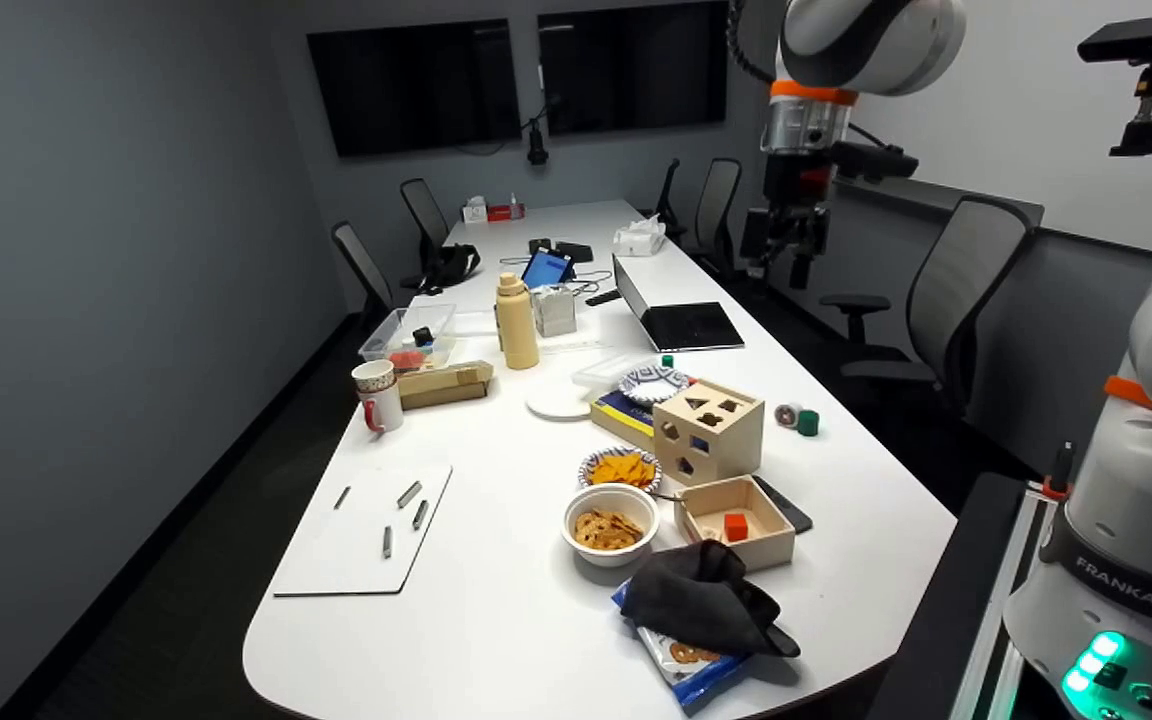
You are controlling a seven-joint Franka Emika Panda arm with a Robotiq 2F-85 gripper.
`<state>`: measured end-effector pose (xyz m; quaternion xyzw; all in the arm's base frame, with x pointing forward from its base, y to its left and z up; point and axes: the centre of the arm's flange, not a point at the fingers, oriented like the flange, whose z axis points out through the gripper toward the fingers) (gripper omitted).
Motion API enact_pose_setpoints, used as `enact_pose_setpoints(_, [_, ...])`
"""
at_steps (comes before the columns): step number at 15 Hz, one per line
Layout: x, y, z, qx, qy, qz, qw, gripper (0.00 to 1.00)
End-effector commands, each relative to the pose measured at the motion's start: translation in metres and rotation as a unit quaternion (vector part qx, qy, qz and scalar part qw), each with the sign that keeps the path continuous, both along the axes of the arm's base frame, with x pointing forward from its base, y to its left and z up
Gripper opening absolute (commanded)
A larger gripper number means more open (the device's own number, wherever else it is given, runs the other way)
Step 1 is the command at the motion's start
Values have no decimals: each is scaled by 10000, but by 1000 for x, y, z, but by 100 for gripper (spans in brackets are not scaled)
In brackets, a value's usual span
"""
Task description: Press a button on the grey remote.
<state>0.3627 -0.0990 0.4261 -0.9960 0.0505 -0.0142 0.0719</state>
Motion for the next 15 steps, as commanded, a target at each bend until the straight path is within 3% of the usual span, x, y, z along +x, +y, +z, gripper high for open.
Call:
enact_pose_setpoints(1, [13,-33,-64,288,-188,-158,9993,100])
enact_pose_setpoints(5, [15,-57,-122,252,-249,-392,9986,98])
enact_pose_setpoints(6, [14,-60,-134,220,-218,-446,9985,74])
enact_pose_setpoints(8, [11,-63,-156,143,-123,-529,9984,70])
enact_pose_setpoints(15, [10,-77,-232,28,119,-763,9970,14])
